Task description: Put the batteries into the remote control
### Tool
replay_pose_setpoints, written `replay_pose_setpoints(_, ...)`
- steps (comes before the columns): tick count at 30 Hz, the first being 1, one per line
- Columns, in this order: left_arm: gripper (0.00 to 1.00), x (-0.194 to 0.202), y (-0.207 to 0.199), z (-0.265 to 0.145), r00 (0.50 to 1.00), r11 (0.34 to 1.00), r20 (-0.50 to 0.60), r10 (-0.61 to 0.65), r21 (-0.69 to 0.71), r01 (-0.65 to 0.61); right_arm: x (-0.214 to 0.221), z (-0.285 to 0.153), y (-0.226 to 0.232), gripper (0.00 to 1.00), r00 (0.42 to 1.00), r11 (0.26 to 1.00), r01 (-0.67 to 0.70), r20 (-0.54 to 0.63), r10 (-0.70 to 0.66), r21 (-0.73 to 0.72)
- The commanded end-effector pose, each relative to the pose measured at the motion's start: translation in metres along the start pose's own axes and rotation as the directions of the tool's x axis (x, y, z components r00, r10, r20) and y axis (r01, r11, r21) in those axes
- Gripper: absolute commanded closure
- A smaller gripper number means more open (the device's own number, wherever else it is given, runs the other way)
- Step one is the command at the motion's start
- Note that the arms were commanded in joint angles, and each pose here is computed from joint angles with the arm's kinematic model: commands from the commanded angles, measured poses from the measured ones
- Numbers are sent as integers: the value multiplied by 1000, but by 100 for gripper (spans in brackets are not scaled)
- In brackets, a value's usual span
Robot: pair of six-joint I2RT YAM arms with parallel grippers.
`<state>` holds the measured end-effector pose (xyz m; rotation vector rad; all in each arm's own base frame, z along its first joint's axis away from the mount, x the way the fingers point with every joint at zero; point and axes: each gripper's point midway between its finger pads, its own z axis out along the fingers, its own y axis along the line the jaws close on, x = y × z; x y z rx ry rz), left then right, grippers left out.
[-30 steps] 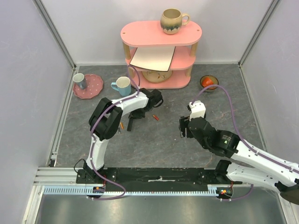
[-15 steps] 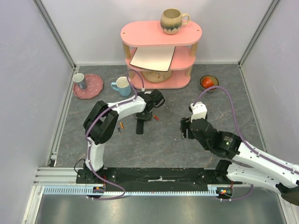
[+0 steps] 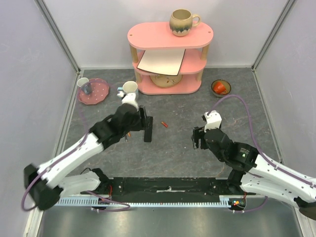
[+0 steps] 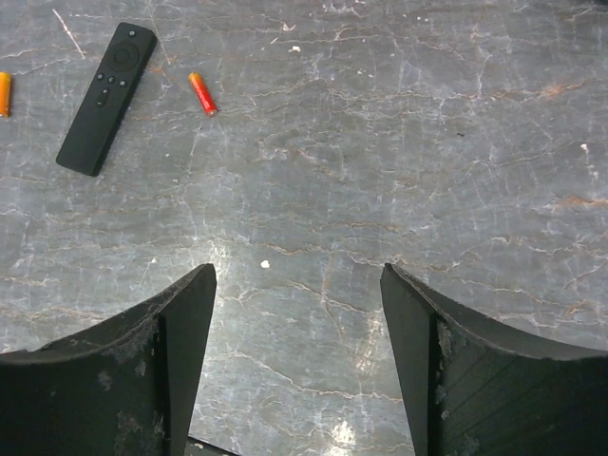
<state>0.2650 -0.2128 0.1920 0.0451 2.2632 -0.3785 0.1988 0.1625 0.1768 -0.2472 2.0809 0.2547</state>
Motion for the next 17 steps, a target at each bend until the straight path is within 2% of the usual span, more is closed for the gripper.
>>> replay_pose_setpoints(1,26,14,24,-28,992,997,116,-52,61,45,-8,-2,7,22,995,996,-48,82,54,-69)
replay_pose_setpoints(2,18,21,34,-33,990,997,124,-60,52,54,-7,-2,9,22,995,995,-48,83,55,-83)
replay_pose_setpoints(3,1,26,37,-36,992,997,111,-56,50,51,-7,0,10,22,995,995,-47,87,54,-86)
replay_pose_setpoints(7,1,49,62,-39,997,996,43,-71,-55,73,-8,6,15,22,997,997,-19,67,24,-76)
replay_pose_setpoints(9,1,52,69,-41,993,991,60,-102,-77,106,-8,10,17,22,999,998,-7,51,10,-65)
replay_pose_setpoints(13,1,56,66,-45,954,960,110,-278,-8,281,-8,13,19,22,999,998,-10,42,13,-57)
replay_pose_setpoints(15,1,61,72,-42,937,944,129,-324,-23,330,-11,13,21,22,999,998,-15,51,18,-67)
replay_pose_setpoints(16,1,59,76,-43,911,918,147,-385,-38,395,-12,12,24,22,998,997,-15,55,19,-80)
replay_pose_setpoints(17,1,61,84,-46,901,903,154,-406,-86,421,-18,10,26,21,997,995,-23,71,30,-97)
